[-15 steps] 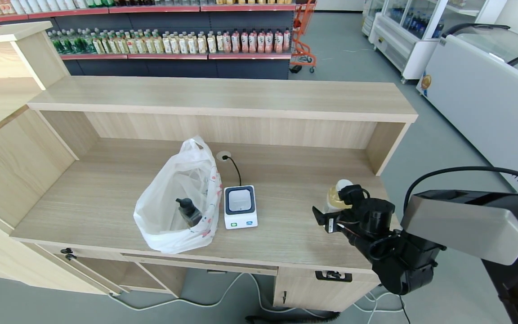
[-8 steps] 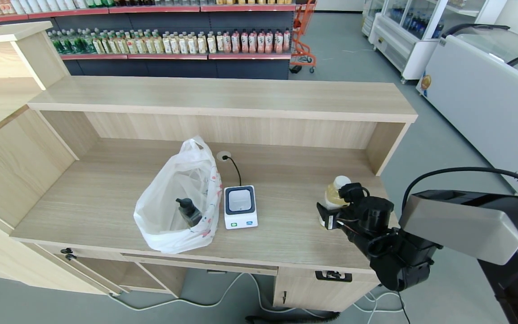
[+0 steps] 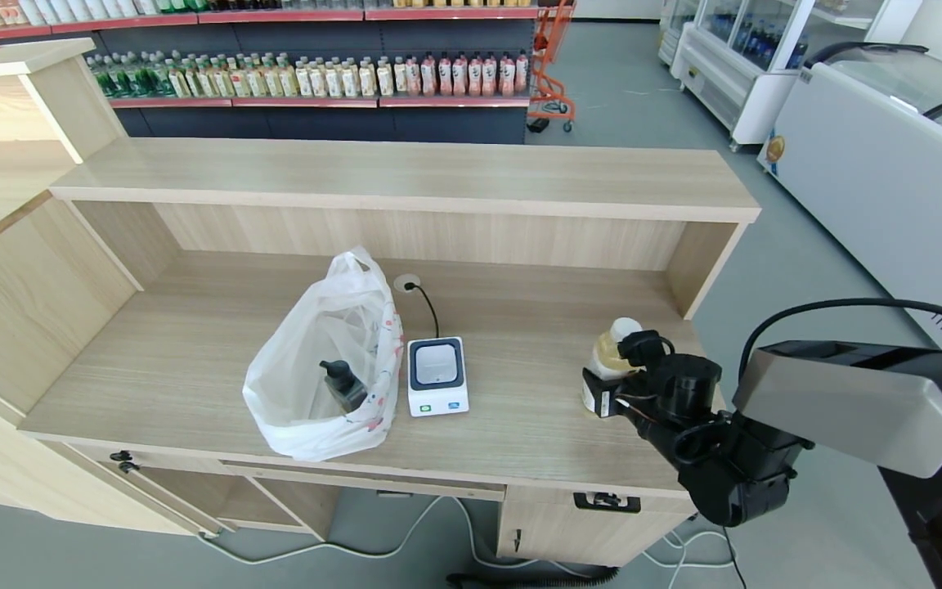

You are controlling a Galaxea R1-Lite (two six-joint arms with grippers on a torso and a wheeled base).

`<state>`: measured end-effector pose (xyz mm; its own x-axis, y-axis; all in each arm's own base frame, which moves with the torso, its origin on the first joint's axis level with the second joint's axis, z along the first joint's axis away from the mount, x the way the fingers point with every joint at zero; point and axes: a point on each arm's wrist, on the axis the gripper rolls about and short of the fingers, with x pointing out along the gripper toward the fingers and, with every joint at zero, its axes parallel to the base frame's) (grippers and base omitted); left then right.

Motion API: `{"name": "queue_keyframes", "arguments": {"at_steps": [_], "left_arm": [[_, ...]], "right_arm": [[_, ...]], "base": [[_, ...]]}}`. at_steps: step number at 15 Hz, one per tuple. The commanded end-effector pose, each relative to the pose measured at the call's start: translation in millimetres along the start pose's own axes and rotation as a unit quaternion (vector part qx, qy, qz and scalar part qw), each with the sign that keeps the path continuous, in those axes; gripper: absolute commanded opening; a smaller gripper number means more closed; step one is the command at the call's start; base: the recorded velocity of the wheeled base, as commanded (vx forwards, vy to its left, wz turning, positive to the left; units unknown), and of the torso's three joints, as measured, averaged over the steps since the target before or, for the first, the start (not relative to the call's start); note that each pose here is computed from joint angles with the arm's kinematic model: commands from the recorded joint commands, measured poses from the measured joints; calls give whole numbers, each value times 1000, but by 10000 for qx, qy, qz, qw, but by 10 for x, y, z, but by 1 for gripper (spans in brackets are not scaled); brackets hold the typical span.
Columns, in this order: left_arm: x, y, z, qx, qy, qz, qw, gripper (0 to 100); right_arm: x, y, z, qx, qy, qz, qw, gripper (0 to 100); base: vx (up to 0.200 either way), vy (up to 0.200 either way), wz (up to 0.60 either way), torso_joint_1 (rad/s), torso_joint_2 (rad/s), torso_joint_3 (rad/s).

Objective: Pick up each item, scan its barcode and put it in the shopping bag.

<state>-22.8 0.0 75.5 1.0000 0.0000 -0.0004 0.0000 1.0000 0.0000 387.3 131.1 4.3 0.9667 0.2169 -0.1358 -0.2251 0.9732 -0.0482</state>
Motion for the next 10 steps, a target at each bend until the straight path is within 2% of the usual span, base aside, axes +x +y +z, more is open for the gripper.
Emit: {"name": "queue_keyframes", "arguments": {"at_steps": [1,2,3,5,7,8,10], "left_arm": [[1,0,0,0,6,0,10000,100],[1,0,0,0,6,0,10000,100],[1,0,0,0,6,0,10000,100],[1,0,0,0,6,0,10000,100],[0,0,0,0,-2,0,10000,100],[0,0,0,0,-2,0,10000,100],[1,0,0,0,6,0,10000,100]], "right_arm": [[-315,-161,535,162,-270,398,9987,0],[-543,-203,778,455,-202,758,9959,0],[-812,-267,1030,812,111,1044,9912,0],[-1195,-379,1531,1117,408,1634,9794,0],[-1534,-388,1930,1378,340,2267,9636,0],[-1614,-389,2007,1435,316,2463,9580,0],[-2020,-370,2321,1522,210,3470,9252,0]], "base": [[0,0,0,0,0,0],[0,0,0,0,0,0],[0,0,0,0,0,0],[0,0,0,0,0,0],[0,0,0,0,0,0],[0,0,0,0,0,0],[0,0,0,0,0,0]]}}
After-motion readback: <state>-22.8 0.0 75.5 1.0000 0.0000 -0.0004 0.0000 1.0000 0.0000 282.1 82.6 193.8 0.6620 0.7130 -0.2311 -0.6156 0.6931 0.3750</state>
